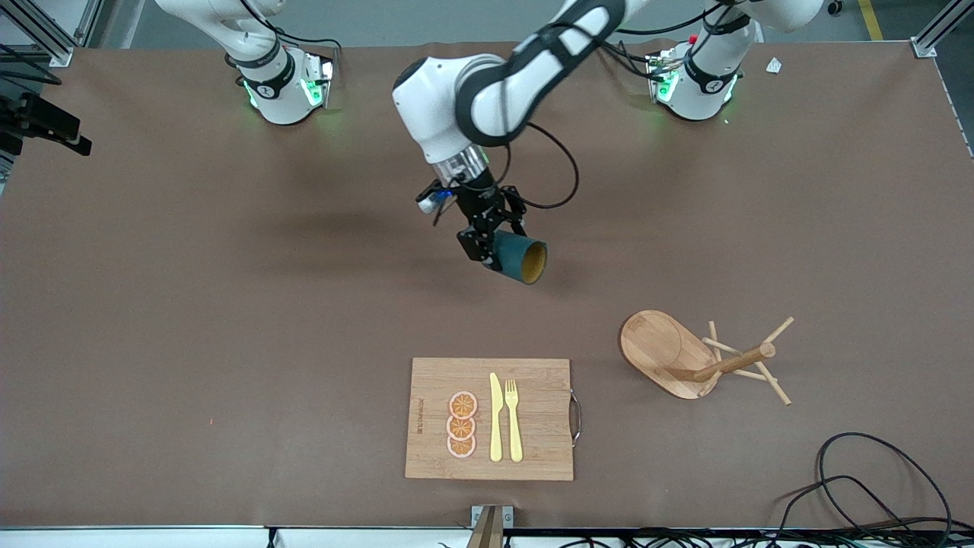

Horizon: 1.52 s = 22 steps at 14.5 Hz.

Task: Transfer cup from left to right arm and place

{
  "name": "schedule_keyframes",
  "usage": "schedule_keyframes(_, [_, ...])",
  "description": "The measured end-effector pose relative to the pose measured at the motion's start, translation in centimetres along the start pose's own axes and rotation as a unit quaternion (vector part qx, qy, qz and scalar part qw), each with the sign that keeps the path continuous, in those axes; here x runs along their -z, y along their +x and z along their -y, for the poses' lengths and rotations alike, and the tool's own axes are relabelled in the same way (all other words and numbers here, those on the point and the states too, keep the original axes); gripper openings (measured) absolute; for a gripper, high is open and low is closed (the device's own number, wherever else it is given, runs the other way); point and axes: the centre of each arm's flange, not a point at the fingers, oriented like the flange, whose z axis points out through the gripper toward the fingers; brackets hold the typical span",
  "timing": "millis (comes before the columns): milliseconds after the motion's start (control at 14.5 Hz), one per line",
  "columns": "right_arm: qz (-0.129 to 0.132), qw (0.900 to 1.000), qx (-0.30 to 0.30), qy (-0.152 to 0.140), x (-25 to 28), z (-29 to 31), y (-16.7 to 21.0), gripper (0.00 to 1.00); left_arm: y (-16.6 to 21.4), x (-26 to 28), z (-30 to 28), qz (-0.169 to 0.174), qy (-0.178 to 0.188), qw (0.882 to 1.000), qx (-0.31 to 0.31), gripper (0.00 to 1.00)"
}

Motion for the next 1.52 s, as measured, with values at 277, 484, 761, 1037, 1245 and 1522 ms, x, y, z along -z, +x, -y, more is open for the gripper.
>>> schedule_keyframes(277, [0.0, 1.0, 0.0, 0.0, 0.0, 0.0, 0.0, 1.0, 8.3, -2.8, -4.1, 0.087, 0.037, 0.995, -0.023, 0.85])
schedule_keyframes(484, [0.0, 1.0, -0.001, 0.0, 0.0, -0.1, 0.0, 1.0, 11.1, -3.8, -5.9, 0.133, 0.064, 0.988, -0.039, 0.85])
schedule_keyframes(761, [0.0, 1.0, -0.002, 0.0, 0.0, -0.2, 0.0, 1.0, 16.1, -2.9, -9.6, 0.159, 0.094, 0.98, -0.076, 0.85])
schedule_keyframes(1037, [0.0, 1.0, -0.002, 0.0, 0.0, -0.3, 0.0, 1.0, 19.0, -3.8, -12.0, 0.173, 0.102, 0.975, -0.098, 0.85])
schedule_keyframes(1245, [0.0, 1.0, -0.003, 0.0, 0.0, -0.3, 0.0, 1.0, 19.6, -4.0, -12.5, 0.179, 0.105, 0.973, -0.099, 0.85])
schedule_keyframes(1522, [0.0, 1.0, -0.004, 0.0, 0.0, -0.4, 0.0, 1.0, 20.0, -4.0, -12.6, 0.184, 0.106, 0.973, -0.096, 0.85])
